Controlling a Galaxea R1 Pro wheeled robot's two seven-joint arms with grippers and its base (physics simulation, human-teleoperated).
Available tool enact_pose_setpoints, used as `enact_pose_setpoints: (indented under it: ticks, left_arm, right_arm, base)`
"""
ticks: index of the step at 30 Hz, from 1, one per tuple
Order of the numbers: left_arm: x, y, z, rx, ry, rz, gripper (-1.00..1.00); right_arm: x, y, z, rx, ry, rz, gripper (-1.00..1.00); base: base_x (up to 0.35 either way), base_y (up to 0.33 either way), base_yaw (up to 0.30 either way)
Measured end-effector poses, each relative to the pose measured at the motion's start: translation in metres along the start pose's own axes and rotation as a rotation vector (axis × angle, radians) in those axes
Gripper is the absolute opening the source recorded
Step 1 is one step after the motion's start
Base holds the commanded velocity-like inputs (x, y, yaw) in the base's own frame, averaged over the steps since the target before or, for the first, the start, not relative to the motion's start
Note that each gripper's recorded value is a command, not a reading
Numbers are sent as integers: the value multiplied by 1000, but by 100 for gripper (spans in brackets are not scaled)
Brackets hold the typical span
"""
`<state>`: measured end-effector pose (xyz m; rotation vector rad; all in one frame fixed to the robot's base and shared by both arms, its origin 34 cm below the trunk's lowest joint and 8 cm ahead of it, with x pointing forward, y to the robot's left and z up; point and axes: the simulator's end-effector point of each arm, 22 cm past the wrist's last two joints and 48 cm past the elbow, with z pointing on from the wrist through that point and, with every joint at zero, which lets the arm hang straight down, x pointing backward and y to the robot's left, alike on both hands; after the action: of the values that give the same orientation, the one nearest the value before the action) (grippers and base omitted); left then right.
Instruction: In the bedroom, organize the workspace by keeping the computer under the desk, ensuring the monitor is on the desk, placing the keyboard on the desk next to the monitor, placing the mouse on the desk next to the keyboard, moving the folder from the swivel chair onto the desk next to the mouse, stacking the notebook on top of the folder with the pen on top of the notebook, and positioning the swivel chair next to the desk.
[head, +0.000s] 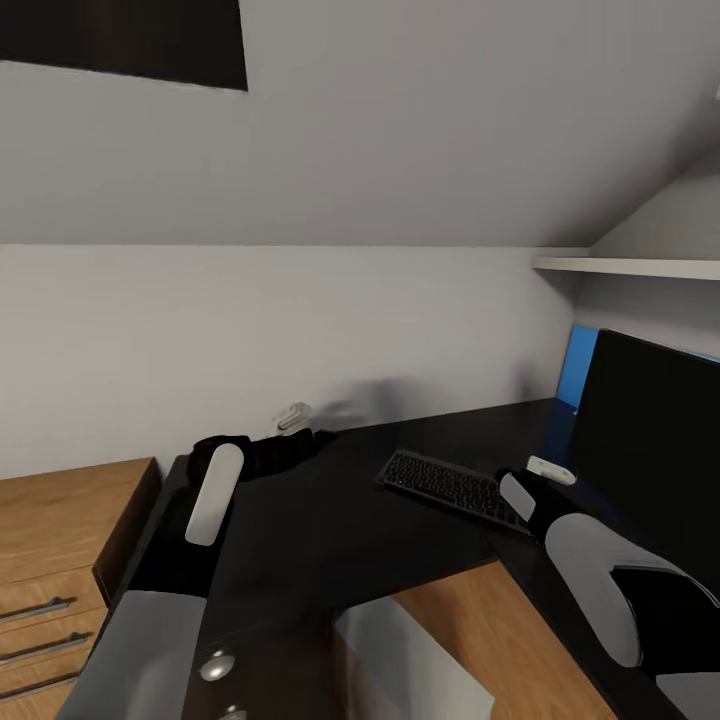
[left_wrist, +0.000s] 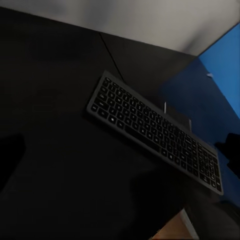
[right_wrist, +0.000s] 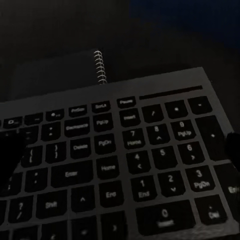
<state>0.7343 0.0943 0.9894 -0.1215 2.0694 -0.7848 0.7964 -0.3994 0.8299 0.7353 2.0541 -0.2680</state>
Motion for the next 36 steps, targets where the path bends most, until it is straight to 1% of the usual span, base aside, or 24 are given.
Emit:
enact_pose_setpoints:
  ticks: [2,4,6,11,17,21,25,30,36]
  left_arm:
    - [0,0,0,0,0,0,100]
    - [0,0,0,0,1,0,100]
    - [0,0,0,0,0,0,100]
    - [0,-1,0,1,1,1,100]
    - [0,-1,0,2,1,1,100]
    - [0,-1,0,2,0,1,100]
    - [0,-1,0,2,0,2,100]
    - [0,-1,0,1,-1,2,100]
    - [0,-2,0,1,-1,3,100]
  right_arm:
    - [0,1,0,-2,0,-1,100]
    - [4,13,-3,-32,4,-3,100]
    - [6,19,-5,-44,5,-6,100]
    - [10,27,-7,-57,8,-8,100]
    - [12,31,-9,-63,12,-8,100]
    - [14,43,-13,-79,-2,-1,100]
    - [14,47,-15,-84,-15,5,100]
    - [19,56,-19,-97,-20,8,100]
    - [16,59,-20,-100,-38,16,100]
  base:
    - [-209,185,0]
    - [-199,174,0]
    - [-180,157,0]
    - [-115,107,0]
    - [-24,23,-15]
    - [-1,1,-140]
    - [0,0,-158]
    - [0,0,-42]
    - [0,0,-5]
